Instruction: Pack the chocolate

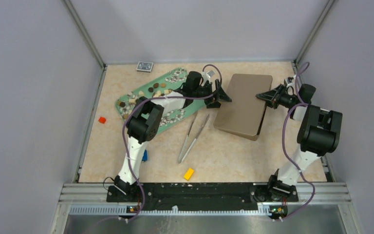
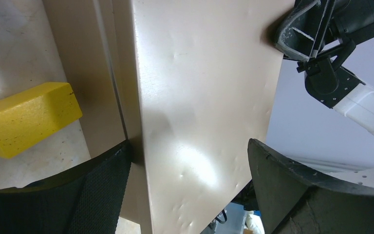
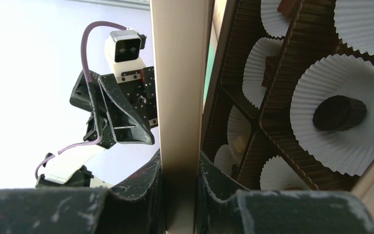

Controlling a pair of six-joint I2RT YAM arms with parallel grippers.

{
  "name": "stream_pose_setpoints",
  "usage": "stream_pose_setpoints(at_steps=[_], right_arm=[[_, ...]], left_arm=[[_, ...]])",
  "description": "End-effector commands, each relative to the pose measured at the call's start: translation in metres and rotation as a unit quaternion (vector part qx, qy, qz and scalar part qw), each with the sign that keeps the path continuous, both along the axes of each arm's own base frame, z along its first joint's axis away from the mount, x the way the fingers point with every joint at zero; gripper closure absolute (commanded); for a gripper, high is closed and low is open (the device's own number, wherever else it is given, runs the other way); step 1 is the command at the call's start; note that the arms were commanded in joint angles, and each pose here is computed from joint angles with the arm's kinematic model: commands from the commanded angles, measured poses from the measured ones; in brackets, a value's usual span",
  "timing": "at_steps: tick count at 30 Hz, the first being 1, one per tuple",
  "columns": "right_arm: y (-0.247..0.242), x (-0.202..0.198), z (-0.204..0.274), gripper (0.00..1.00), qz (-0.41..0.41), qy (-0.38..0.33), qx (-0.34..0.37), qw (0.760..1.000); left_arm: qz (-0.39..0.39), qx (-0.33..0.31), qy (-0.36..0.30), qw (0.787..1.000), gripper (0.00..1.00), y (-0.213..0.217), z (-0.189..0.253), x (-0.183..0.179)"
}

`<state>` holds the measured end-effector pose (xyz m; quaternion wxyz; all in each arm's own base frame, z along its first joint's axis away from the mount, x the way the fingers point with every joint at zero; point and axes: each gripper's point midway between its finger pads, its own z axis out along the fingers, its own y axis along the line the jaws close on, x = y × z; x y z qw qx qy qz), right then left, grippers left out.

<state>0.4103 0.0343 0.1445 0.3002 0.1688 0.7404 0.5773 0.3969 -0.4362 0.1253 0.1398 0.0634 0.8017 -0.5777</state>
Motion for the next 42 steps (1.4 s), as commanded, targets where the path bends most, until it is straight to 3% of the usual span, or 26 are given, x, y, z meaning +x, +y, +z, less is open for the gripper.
stream_pose_setpoints(at_steps=[1, 7, 14, 26, 42], right_arm=[[-0.011, 0.013, 0.010, 1.00, -0.010, -0.053, -0.025, 0.998], [-0.016, 0.016, 0.004, 1.00, -0.012, -0.048, -0.031, 0.998], [-0.019, 0.021, 0.007, 1.00, -0.012, -0.056, -0.014, 0.998], [-0.029, 0.023, 0.010, 1.00, -0.020, -0.076, 0.017, 0.997], [-0.043, 0.025, -0.018, 0.97, -0.045, -0.017, -0.077, 0.996]], left_arm=[[-0.014, -0.019, -0.042, 0.999, 0.08, -0.008, 0.029, 0.002], [-0.006, 0.007, -0.061, 0.998, 0.02, -0.003, 0.034, 0.003], [0.009, 0.066, -0.071, 0.995, 0.01, 0.009, 0.017, 0.007], [0.007, 0.101, -0.103, 0.990, 0.02, 0.023, 0.018, 0.000], [-0.023, 0.162, -0.112, 0.980, 0.06, 0.016, -0.010, -0.011]])
